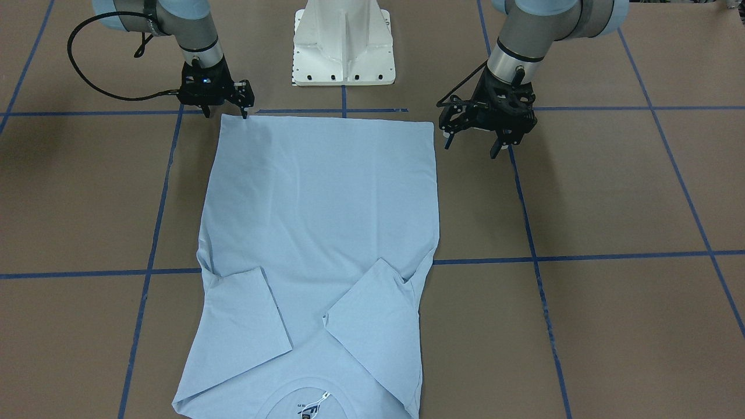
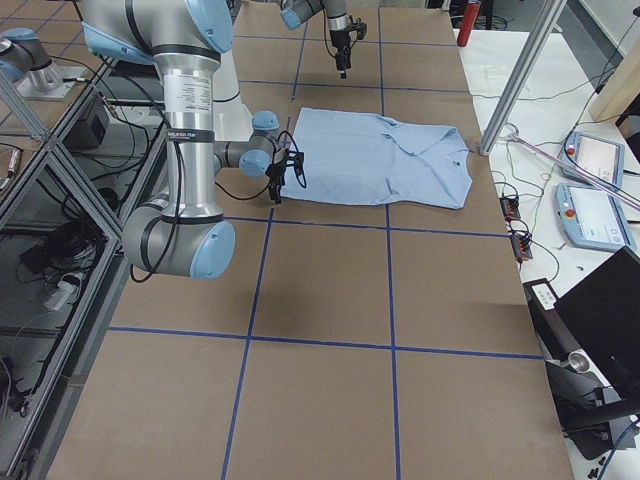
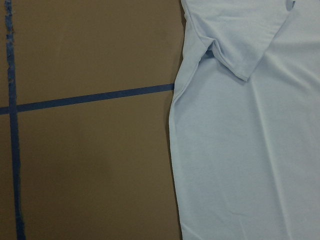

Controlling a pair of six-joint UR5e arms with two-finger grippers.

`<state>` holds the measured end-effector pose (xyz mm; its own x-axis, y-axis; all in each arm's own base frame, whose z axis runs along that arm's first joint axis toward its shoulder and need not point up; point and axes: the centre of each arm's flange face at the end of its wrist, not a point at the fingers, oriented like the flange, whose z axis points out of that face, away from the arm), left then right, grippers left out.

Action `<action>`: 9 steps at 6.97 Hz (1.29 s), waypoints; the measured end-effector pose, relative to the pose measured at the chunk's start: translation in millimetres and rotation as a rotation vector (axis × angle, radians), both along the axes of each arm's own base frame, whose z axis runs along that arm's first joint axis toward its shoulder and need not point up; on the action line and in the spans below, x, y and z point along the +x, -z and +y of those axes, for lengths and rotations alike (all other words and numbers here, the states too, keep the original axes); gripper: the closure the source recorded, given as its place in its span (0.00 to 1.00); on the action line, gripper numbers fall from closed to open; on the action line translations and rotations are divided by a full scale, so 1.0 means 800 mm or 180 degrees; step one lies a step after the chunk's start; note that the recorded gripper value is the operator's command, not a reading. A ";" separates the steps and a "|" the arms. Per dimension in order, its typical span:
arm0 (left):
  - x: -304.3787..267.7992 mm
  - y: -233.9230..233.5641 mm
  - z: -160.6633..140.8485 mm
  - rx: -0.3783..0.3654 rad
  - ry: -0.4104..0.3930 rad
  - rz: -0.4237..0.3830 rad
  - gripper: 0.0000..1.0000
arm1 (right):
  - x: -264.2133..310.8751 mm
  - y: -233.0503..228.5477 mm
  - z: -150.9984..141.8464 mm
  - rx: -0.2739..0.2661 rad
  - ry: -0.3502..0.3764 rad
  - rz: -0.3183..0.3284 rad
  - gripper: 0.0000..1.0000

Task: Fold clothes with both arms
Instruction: 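Move the right gripper to the shirt hem corner nearest the robot, then lower the left gripper to the other hem corner while the right gripper grasps its corner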

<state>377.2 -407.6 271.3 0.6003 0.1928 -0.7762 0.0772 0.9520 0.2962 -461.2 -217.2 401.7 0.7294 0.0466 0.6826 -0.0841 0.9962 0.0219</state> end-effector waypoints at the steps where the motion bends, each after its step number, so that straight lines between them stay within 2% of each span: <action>1: 0.000 0.000 0.000 0.0003 -0.0001 -0.0003 0.00 | 0.000 0.001 -0.001 -0.0008 0.0002 -0.0005 0.88; 2: 0.001 0.000 -0.001 0.0006 -0.0001 -0.0005 0.00 | 0.003 0.004 -0.003 -0.0029 0.0010 -0.0031 1.00; 5: 0.002 -0.002 -0.002 0.0004 0.0003 -0.0019 0.00 | 0.021 0.021 -0.014 -0.0170 0.0042 -0.0150 1.00; 8: 0.015 -0.009 -0.002 -0.0027 -0.0023 -0.0058 0.00 | 0.022 0.021 -0.016 -0.0185 -0.0008 -0.0147 1.00; 9: 0.028 -0.014 0.007 -0.0117 -0.0035 -0.0063 0.00 | 0.023 0.022 -0.018 -0.0165 -0.0029 -0.0152 1.00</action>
<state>399.6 -402.0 282.9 0.6136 0.1711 -0.7709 0.0611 0.9630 0.2624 -443.1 -231.3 383.9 0.6955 0.0892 0.7130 -0.0928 0.9951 -0.0339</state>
